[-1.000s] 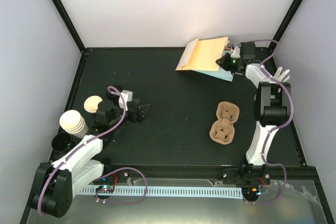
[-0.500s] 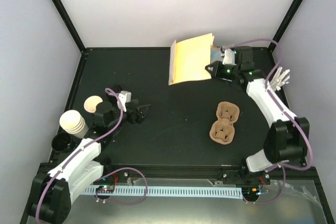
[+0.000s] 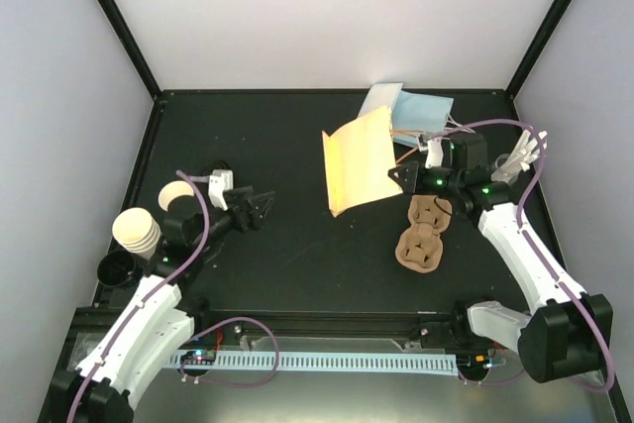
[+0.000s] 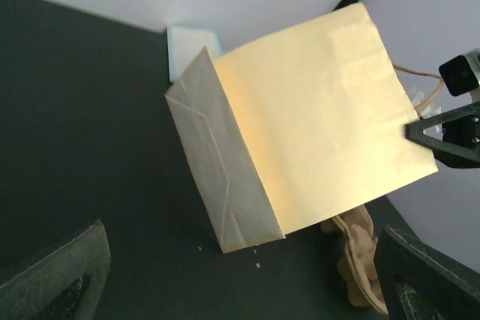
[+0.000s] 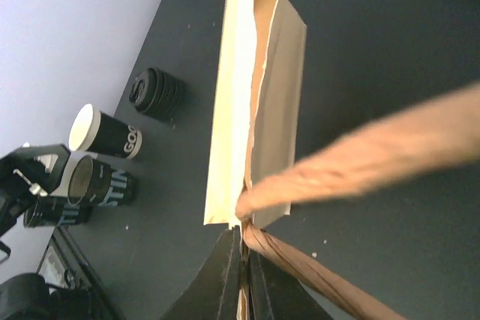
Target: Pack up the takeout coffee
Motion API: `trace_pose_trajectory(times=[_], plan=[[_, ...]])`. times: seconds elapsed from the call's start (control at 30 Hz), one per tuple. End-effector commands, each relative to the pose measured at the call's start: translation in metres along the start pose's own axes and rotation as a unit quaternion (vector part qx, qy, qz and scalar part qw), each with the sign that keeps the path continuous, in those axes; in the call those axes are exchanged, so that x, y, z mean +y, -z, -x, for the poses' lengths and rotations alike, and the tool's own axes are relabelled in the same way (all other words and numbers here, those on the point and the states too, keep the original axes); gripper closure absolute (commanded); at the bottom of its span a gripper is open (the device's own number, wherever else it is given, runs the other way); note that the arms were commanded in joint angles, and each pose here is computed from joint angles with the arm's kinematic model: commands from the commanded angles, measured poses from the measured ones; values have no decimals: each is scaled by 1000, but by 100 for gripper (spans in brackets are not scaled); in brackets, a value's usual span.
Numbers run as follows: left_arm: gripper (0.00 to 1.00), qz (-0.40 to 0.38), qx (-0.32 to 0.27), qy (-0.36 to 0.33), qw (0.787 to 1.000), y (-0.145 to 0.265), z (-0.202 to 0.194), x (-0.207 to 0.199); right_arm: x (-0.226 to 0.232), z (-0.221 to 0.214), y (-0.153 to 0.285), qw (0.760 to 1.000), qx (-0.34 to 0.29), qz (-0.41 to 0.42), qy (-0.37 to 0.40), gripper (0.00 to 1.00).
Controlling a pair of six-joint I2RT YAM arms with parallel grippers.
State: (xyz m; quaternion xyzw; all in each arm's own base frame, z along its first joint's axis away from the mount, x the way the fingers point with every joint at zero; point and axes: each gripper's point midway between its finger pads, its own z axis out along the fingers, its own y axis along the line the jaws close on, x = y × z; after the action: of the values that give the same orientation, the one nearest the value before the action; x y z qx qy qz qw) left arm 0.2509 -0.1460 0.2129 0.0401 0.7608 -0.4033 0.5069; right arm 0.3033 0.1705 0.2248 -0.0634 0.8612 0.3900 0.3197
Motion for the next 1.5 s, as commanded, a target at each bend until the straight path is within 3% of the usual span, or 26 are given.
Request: trace_pose_trajectory(times=[0.0, 0.17, 0.53, 1.13, 1.47], plan=[[1, -27, 72, 32, 997, -7, -4, -21, 11, -25, 1, 999, 25, 32, 3, 93], [1, -23, 122, 49, 991, -24, -16, -29, 14, -38, 1, 999, 35, 38, 4, 93], [1, 2, 167, 53, 984, -43, -33, -42, 14, -53, -3, 998, 42, 42, -1, 93], [1, 95, 201, 18, 975, -63, -39, -28, 30, -43, 15, 998, 28, 40, 30, 93], [23, 72, 229, 30, 970, -79, -47, -35, 30, -44, 16, 998, 30, 36, 36, 93]])
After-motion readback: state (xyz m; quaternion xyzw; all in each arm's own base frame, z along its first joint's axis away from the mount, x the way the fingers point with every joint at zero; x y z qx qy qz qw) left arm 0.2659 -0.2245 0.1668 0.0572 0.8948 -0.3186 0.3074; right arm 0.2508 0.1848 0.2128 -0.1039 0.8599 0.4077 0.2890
